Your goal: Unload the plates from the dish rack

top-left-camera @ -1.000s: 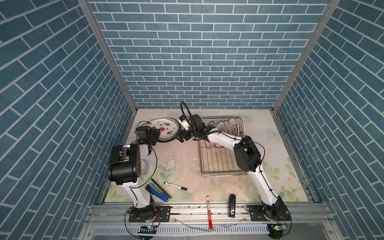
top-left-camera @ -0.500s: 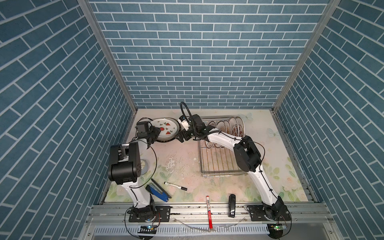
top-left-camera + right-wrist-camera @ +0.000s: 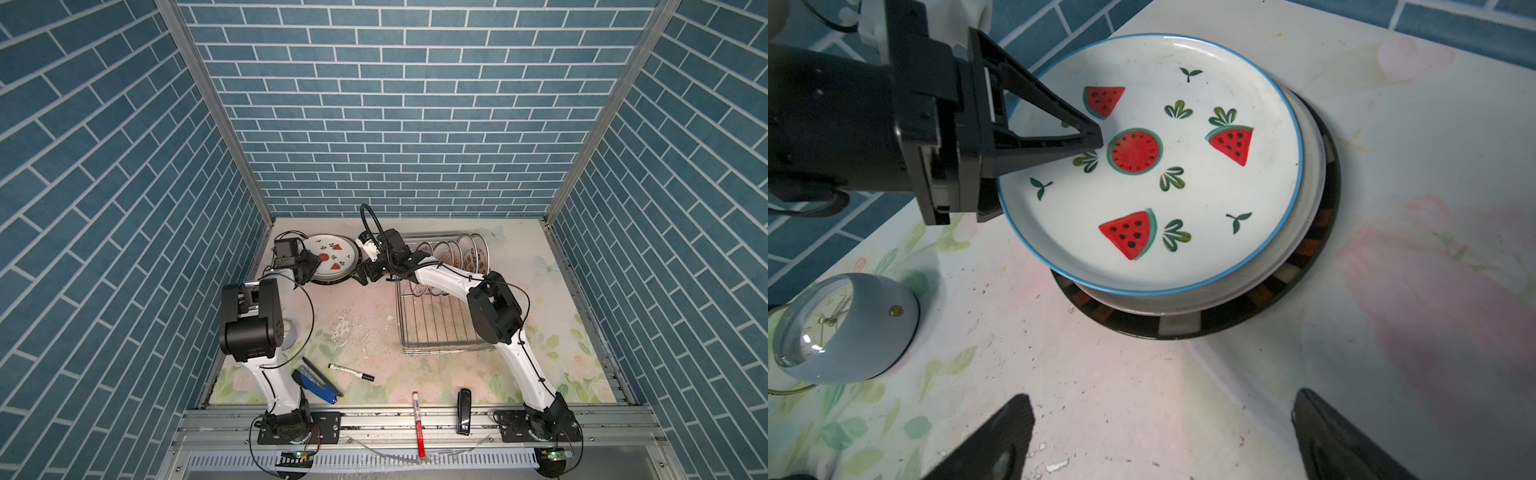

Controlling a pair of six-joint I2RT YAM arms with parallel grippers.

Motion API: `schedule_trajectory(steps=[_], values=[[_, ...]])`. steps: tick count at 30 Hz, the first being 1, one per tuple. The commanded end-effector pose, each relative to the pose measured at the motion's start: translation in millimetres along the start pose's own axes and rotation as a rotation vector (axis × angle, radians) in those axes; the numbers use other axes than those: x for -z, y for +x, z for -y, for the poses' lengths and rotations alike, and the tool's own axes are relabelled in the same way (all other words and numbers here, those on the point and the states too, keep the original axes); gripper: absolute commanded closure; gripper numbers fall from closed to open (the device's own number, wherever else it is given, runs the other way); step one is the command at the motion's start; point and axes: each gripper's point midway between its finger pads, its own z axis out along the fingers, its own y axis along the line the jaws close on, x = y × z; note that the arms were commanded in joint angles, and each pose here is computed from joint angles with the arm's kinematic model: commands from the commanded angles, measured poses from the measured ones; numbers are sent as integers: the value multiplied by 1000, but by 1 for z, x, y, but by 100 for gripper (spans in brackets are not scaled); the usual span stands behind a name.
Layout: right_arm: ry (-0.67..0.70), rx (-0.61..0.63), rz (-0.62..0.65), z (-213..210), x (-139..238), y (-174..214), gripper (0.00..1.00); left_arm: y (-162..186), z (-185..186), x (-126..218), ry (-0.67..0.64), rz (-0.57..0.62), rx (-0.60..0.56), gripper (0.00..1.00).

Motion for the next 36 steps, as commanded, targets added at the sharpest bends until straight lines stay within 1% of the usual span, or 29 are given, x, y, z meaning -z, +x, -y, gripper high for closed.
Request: schedule_trajectory(steps=[1,9,13,17,22,23,24,25,30,36], values=[[3,38,38,-5,16,-22,2,-8,2,1,-26,33,-46,50],[4,35,35,-4,12,-20,2,-10,3,0,-59,43,-82,50],[5,35,35,-3,12,-21,2,-12,1,4,-112,61,-117,50],[4,34,34,-3,11,-21,2,-12,4,1,-108,54,-124,49],[9,34,29,-3,11,-21,2,-12,0,-2,-155,63,-140,49],[9,34,29,-2,11,-20,2,-13,1,0,-160,75,-146,48],[7,34,27,-3,10,-20,2,-13,2,0,-158,75,-149,38],[6,35,29,-3,10,-21,2,-11,3,-2,-144,68,-148,37],[9,37,24,-2,12,-19,2,-7,4,-14,-139,25,-141,38],[11,41,14,-3,11,-16,2,-7,1,-8,-169,61,-155,37]])
